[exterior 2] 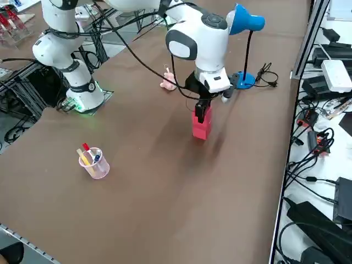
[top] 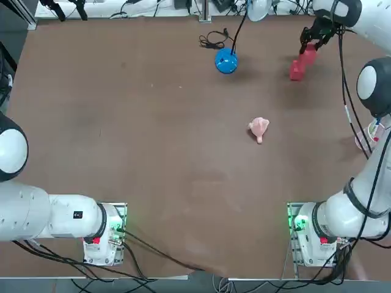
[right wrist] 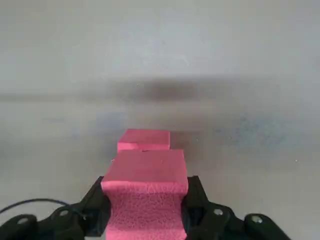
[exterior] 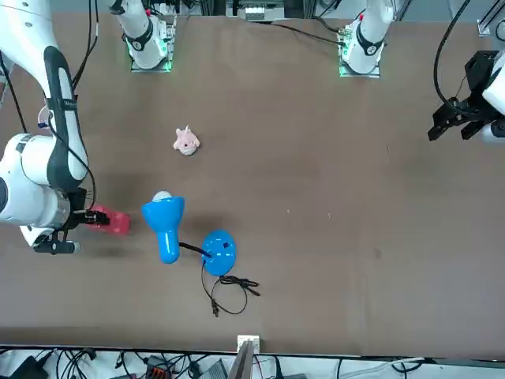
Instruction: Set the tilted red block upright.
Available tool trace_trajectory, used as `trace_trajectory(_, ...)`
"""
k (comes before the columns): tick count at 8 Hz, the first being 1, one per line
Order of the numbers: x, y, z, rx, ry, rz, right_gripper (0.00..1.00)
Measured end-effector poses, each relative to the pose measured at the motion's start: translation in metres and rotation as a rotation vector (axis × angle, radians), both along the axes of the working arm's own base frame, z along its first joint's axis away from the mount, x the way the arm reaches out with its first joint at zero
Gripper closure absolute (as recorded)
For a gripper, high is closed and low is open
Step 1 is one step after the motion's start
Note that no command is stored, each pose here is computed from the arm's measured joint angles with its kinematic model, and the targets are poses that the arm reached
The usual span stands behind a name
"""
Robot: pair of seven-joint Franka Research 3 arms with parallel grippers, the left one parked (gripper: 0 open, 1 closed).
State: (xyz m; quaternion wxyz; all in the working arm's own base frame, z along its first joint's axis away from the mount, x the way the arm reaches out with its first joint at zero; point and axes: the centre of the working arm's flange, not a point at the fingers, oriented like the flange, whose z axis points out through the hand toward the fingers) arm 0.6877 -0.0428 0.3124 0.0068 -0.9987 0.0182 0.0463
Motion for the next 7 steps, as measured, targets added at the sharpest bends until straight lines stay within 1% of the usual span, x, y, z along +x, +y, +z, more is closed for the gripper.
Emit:
trace_trajectory(2,0.000,0.002,-0.004,0.001,0.005,-0.007,0.28)
trace_trajectory(5,0.001,0.006,-0.015,-0.006,0.013,-0.072,0.28)
trace_trajectory(7,0.001,0.007,-0.015,-0.007,0.013,-0.086,0.28)
